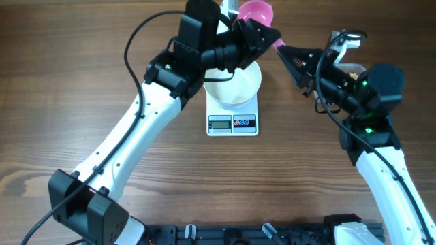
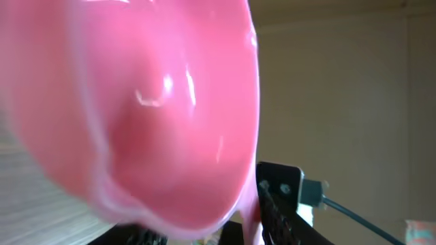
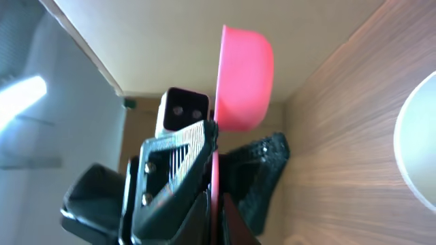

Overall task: Scoop item into bowl and weigh 150g on scale
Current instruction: 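Open the left gripper and pull the right gripper away with the scoop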

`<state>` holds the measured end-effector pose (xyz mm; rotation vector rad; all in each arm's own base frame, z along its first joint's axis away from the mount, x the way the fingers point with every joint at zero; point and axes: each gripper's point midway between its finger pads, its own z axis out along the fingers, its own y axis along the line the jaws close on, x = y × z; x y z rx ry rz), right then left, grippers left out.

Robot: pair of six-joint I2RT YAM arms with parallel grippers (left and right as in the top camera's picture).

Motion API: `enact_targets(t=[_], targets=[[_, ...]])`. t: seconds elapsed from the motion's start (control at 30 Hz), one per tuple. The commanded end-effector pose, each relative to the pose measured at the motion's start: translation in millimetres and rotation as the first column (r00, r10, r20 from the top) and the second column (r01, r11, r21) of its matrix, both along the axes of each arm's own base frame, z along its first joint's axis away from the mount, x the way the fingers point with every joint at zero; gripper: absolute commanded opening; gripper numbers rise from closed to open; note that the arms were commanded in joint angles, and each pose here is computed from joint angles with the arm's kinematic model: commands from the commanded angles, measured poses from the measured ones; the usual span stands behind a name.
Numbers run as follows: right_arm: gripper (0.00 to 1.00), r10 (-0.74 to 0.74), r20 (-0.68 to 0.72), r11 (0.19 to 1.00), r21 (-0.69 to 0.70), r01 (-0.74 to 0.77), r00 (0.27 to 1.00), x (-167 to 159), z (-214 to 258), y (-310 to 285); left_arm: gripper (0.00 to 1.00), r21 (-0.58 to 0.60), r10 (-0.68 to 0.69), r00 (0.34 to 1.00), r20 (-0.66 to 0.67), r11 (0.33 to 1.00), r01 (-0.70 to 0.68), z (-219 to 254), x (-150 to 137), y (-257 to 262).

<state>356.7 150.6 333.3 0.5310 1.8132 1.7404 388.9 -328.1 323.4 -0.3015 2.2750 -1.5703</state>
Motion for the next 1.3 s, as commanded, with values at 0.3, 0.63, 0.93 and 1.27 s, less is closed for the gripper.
enact_targets(t=[0.3,0.63,0.93,1.27], targets=[[0.04,0.050,0.013,0.998,-0.044,-0.050,0.999,-5,-2,-7,0.46,-0.022,0.023,0.995,0.096,1.000,-0.021,18,19,17],[0.04,0.093,-0.076,0.995,0.035,-0.091,0.993,-11,-1,-3,0.49,-0.030,0.032,0.994,0.107,0.999,-0.029,20,22,20],[0.04,0.089,-0.025,0.995,0.041,-0.088,0.996,-11,10,-4,0.49,-0.011,0.095,0.991,0.094,0.996,-0.094,15,36,38],[0.04,0.090,-0.007,0.996,0.021,-0.089,0.996,-11,9,-18,0.49,0.021,0.168,0.985,0.034,0.986,-0.168,1,52,74]])
